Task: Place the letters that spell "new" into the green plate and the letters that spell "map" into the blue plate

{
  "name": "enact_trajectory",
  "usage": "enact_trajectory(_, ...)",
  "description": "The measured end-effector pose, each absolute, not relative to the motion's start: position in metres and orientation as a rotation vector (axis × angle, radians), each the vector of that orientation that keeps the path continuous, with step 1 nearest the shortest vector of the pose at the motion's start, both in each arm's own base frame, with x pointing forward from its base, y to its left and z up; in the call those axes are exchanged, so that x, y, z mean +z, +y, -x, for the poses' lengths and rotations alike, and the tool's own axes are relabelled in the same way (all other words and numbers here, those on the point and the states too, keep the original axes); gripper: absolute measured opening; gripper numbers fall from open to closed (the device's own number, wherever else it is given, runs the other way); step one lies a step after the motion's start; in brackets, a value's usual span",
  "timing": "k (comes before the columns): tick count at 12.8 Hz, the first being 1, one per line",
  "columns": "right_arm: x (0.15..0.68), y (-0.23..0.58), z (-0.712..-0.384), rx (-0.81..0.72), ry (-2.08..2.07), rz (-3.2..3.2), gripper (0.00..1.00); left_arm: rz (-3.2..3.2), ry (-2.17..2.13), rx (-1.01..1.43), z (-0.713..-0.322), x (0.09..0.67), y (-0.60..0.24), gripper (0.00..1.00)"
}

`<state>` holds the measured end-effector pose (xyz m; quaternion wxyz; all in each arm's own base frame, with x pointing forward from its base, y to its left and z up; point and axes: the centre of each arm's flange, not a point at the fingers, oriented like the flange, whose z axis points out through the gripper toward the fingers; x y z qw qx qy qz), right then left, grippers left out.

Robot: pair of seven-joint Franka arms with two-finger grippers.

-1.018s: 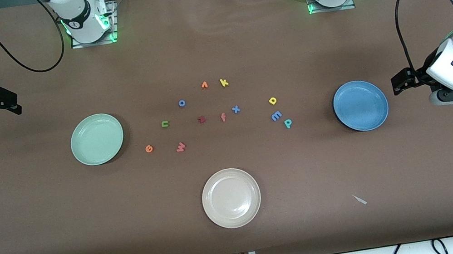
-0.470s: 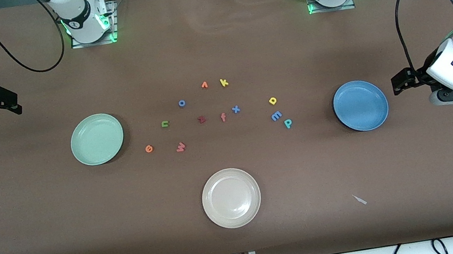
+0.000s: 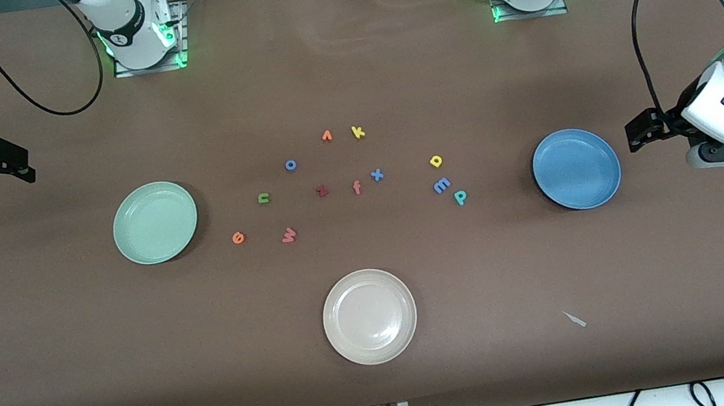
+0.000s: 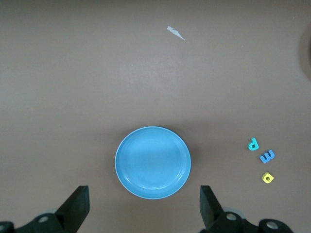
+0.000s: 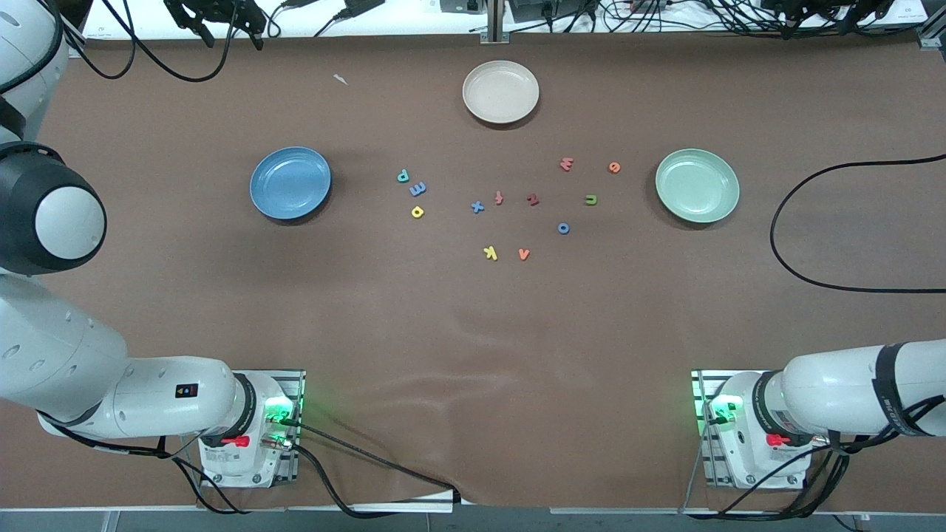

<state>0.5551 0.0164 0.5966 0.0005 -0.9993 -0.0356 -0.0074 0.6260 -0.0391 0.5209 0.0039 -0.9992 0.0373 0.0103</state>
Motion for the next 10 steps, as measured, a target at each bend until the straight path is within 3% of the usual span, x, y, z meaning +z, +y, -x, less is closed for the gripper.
enact_trajectory(10, 0.5963, 0.0164, -0.5548, -0.019, -0.112, 3.138, 1.0, 3.131, 0.117, 0.052, -0.6246, 0.5203, -0.039, 1.0)
